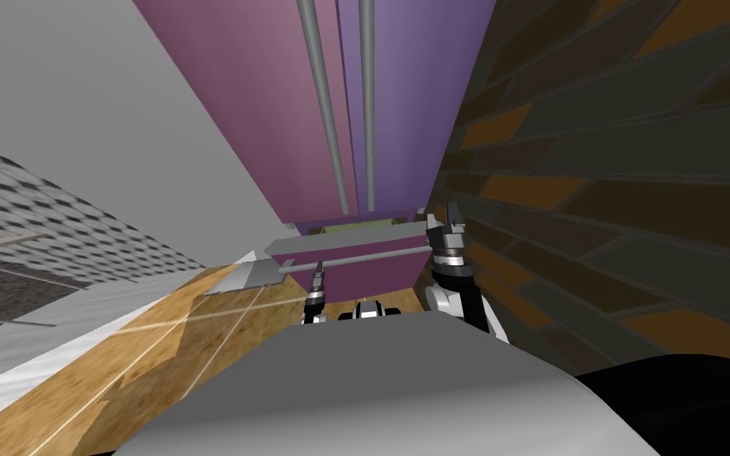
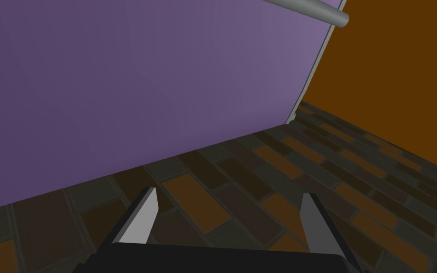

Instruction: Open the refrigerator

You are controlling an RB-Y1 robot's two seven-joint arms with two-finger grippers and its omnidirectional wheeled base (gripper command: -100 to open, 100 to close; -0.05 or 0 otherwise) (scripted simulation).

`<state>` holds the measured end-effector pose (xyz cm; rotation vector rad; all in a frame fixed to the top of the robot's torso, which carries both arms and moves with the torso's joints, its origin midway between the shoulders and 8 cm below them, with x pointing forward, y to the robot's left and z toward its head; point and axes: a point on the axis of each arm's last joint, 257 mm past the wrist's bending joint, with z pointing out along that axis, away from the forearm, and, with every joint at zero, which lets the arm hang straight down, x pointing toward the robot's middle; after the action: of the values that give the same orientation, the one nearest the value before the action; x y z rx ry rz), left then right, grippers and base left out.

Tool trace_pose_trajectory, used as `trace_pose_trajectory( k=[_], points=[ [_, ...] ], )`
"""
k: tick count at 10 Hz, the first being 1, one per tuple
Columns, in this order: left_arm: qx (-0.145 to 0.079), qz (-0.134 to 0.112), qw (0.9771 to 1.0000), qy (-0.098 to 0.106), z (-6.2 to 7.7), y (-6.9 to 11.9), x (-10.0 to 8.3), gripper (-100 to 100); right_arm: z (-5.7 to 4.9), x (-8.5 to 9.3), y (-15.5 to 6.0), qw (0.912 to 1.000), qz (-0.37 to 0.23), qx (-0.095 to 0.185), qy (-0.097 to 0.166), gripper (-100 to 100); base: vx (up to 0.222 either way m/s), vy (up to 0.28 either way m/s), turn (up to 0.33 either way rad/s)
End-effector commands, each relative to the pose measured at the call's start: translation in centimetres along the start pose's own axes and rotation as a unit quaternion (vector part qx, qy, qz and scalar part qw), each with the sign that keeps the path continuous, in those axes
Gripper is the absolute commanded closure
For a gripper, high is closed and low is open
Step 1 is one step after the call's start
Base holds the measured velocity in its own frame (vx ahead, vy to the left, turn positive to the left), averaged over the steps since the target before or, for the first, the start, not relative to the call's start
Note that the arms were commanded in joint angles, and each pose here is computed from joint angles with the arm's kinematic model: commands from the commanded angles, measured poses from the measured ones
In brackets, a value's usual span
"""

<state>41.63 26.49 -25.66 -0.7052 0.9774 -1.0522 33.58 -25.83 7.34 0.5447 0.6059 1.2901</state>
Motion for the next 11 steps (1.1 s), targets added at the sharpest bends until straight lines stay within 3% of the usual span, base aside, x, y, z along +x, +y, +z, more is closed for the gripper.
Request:
trace_pose_trajectory(
  k=[1,3,7,8,11],
  points=[
    [-0.01,0.0,0.9999,0.005,-0.6,0.5,0.2,100,0.0,0.0,0.0,1.0,0.0,0.0,0.0,0,-0.212,0.0,0.018],
    [0.0,-0.002,1.0,0.004,0.0,0.0,0.3,100,0.0,0.0,0.0,1.0,0.0,0.0,0.0,0,-0.178,-0.011,0.013],
    [-0.009,-0.002,0.9999,0.011,-0.7,0.3,0.6,100,0.0,0.0,0.0,1.0,0.0,0.0,0.0,0,-0.18,-0.019,0.026],
    [0.001,-0.004,0.9999,0.011,1.6,-0.5,0.5,-100,0.0,0.0,0.0,1.0,0.0,0.0,0.0,0,-0.137,-0.018,0.046],
    [0.002,-0.005,0.9999,0.014,4.5,-0.9,0.5,-100,0.0,0.0,0.0,1.0,0.0,0.0,0.0,0,-0.066,-0.011,0.025]
  ],
)
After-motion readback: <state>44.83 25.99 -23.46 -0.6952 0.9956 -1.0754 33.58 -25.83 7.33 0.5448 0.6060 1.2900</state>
